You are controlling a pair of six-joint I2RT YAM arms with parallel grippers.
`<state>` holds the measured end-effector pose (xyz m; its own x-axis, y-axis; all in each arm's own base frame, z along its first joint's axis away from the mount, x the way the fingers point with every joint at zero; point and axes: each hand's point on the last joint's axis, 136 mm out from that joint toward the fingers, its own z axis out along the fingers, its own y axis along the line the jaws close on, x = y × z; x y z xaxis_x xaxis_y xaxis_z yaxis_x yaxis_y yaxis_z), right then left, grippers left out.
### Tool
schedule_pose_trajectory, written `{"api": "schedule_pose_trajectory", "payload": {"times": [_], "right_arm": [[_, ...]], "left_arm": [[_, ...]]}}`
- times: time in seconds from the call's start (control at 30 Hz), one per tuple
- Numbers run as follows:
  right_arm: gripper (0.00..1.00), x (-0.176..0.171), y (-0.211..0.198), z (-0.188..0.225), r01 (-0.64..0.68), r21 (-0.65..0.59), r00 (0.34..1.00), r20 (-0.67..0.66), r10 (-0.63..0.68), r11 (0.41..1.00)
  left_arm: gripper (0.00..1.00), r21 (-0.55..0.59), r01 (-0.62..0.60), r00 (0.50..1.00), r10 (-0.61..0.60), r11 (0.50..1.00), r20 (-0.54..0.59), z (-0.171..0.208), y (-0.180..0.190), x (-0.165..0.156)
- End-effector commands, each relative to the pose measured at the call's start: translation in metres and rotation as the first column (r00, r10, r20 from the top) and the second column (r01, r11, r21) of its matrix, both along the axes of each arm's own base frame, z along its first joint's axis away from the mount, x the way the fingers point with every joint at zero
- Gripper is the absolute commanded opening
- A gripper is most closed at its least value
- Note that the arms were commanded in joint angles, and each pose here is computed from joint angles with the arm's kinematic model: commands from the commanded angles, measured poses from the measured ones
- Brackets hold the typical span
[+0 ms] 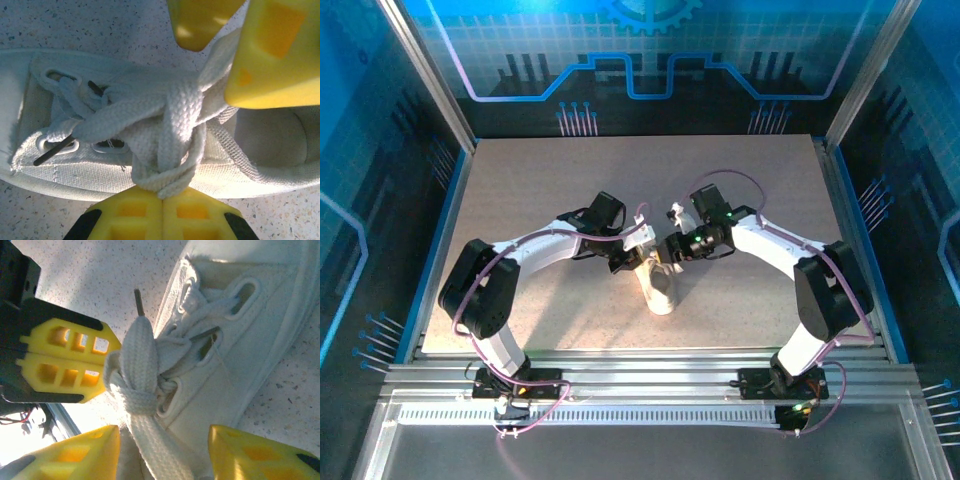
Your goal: Tie the shoes
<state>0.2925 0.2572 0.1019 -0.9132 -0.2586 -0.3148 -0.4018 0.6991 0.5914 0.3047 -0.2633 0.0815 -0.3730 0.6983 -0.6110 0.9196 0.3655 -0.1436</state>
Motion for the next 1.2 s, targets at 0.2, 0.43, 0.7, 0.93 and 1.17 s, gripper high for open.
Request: {"api": "schedule_pose_trajectory", "payload": {"times": [0.2,0.43,0.7,0.93,1.17], "right_arm": [[0.49,0.01,-0.008,0.012,0.041,0.029,0.999,0.033,-0.042,0.999],[0.47,0.016,-0.012,0.024,0.046,0.046,0.997,0.058,-0.048,0.998],[0.49,0.03,-0.009,0.037,0.075,0.075,0.995,0.066,-0.08,0.994],[0.49,0.031,0.006,0.03,0.021,0.052,0.998,0.058,-0.024,0.998],[0.49,0.036,0.011,0.028,0.028,0.067,0.998,0.058,-0.032,0.997]], "left_arm": [[0.08,-0.072,0.062,0.996,-0.057,0.996,0.07,0.021,-0.013,-0.008],[0.24,-0.067,0.072,0.995,-0.067,0.995,0.077,0.019,-0.009,-0.015],[0.11,-0.052,0.071,0.995,-0.067,0.996,0.077,0.011,-0.007,-0.015],[0.0,-0.055,0.074,0.992,-0.068,0.996,0.104,0.012,-0.007,-0.013],[0.0,-0.038,0.099,0.988,-0.094,0.994,0.119,0.01,-0.006,-0.016]]}}
